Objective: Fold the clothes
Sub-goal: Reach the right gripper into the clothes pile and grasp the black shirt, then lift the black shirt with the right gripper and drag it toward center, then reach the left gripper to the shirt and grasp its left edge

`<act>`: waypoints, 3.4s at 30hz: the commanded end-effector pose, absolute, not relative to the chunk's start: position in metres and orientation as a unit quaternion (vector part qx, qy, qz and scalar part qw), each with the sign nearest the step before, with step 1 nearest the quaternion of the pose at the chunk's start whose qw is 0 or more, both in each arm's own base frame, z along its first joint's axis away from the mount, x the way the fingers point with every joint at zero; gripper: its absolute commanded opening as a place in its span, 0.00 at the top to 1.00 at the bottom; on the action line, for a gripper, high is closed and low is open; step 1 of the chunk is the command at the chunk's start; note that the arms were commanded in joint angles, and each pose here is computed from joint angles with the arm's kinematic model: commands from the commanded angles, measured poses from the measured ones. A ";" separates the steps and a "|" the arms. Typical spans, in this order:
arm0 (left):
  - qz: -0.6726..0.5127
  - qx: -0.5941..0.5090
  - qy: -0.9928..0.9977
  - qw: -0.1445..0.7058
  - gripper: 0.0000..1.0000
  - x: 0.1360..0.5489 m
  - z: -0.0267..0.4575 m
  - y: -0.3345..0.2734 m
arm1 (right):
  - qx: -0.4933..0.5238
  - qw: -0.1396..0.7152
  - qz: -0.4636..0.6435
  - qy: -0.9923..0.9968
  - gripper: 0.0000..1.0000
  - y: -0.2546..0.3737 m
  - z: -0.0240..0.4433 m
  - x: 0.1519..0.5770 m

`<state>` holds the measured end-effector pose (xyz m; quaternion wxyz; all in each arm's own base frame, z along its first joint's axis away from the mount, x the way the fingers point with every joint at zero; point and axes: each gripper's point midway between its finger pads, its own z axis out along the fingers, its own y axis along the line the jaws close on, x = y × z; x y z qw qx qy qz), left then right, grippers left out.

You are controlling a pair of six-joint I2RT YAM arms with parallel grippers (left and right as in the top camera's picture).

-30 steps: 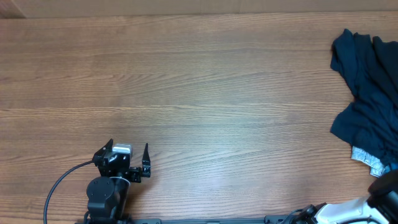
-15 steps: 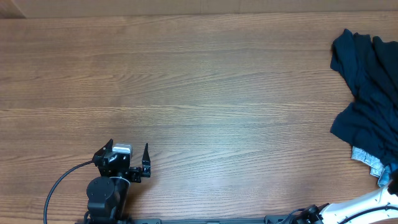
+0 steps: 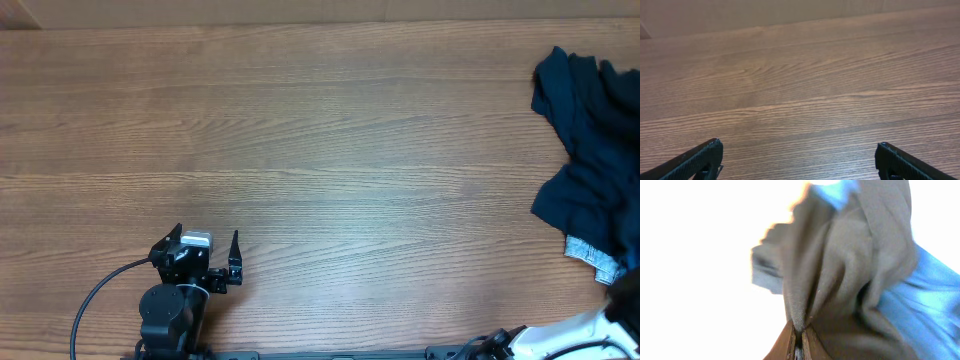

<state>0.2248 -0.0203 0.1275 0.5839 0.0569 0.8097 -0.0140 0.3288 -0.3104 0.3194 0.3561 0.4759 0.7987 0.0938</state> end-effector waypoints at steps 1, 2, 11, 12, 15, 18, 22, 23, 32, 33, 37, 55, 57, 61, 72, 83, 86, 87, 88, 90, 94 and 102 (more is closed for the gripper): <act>-0.017 0.052 0.810 0.584 0.00 0.225 0.126 -0.021 | 0.316 0.506 0.133 0.791 0.96 -0.203 0.460 0.342; -0.017 0.052 0.810 0.584 0.00 0.225 0.126 -0.021 | 0.283 0.523 0.139 0.792 0.96 -0.179 0.477 0.345; -0.017 0.052 0.810 0.584 0.00 0.225 0.126 -0.021 | 0.050 0.492 0.255 0.831 0.96 0.034 0.490 0.386; -0.017 0.052 0.810 0.584 0.00 0.225 0.126 -0.021 | 0.040 0.483 0.257 0.836 0.96 0.047 0.486 0.386; -0.017 0.052 0.810 0.584 0.00 0.225 0.126 -0.021 | 0.017 0.456 0.282 0.844 0.96 0.091 0.478 0.385; -0.017 0.052 0.810 0.584 0.00 0.225 0.126 -0.021 | 0.035 0.419 0.272 0.866 0.96 0.120 0.452 0.395; -0.017 0.052 0.810 0.584 0.00 0.225 0.126 -0.021 | 0.037 0.377 0.258 0.889 0.96 0.155 0.415 0.414; -0.017 0.052 0.810 0.584 0.00 0.225 0.126 -0.021 | 0.034 0.374 0.260 0.890 0.96 0.159 0.413 0.415; -0.172 0.166 0.774 0.586 0.00 0.210 0.140 -0.085 | 0.062 0.355 0.243 0.901 0.96 0.162 0.401 0.409; -0.212 0.184 0.767 0.576 0.00 0.202 0.141 -0.098 | 0.091 0.352 0.244 0.899 0.96 0.159 0.401 0.411; -0.274 0.118 0.751 0.589 0.00 0.205 0.166 -0.100 | 0.151 0.432 0.169 0.873 0.96 0.123 0.417 0.436; -0.165 0.108 0.745 0.637 0.00 0.232 0.345 -0.072 | 0.147 0.261 0.188 0.936 0.96 0.197 0.322 0.418; -0.159 0.104 0.749 0.634 0.00 0.231 0.345 -0.070 | 0.131 0.274 0.190 0.934 0.96 0.200 0.324 0.425; -0.174 0.101 0.809 0.553 0.00 0.228 0.300 -0.075 | 0.041 0.284 0.229 0.930 0.96 0.222 0.335 0.425; -0.231 0.095 0.824 0.509 0.00 0.234 0.287 -0.090 | -0.016 0.374 0.273 0.886 0.96 0.235 0.394 0.433; -0.283 0.094 0.848 0.439 0.04 0.254 0.261 -0.108 | 0.168 0.553 0.150 0.802 0.96 0.138 0.466 0.471; -0.282 0.098 0.845 0.444 0.02 0.255 0.262 -0.108 | 0.214 0.572 0.111 0.784 0.96 0.093 0.482 0.459; -0.281 0.099 0.844 0.445 0.01 0.255 0.263 -0.108 | 0.240 0.570 0.107 0.779 0.96 0.077 0.485 0.451; -0.281 0.100 0.844 0.446 0.01 0.256 0.263 -0.108 | 0.268 0.557 0.114 0.778 0.96 0.068 0.481 0.445; -0.279 0.099 0.844 0.448 0.02 0.256 0.263 -0.108 | 0.284 0.504 0.148 0.802 0.96 0.076 0.459 0.436; -0.264 0.097 0.846 0.454 0.05 0.259 0.263 -0.103 | 0.250 0.357 0.230 0.870 0.96 0.137 0.401 0.422; -0.168 0.089 0.820 0.540 0.01 0.271 0.327 -0.074 | -0.037 0.269 0.224 0.936 0.65 0.276 0.335 0.387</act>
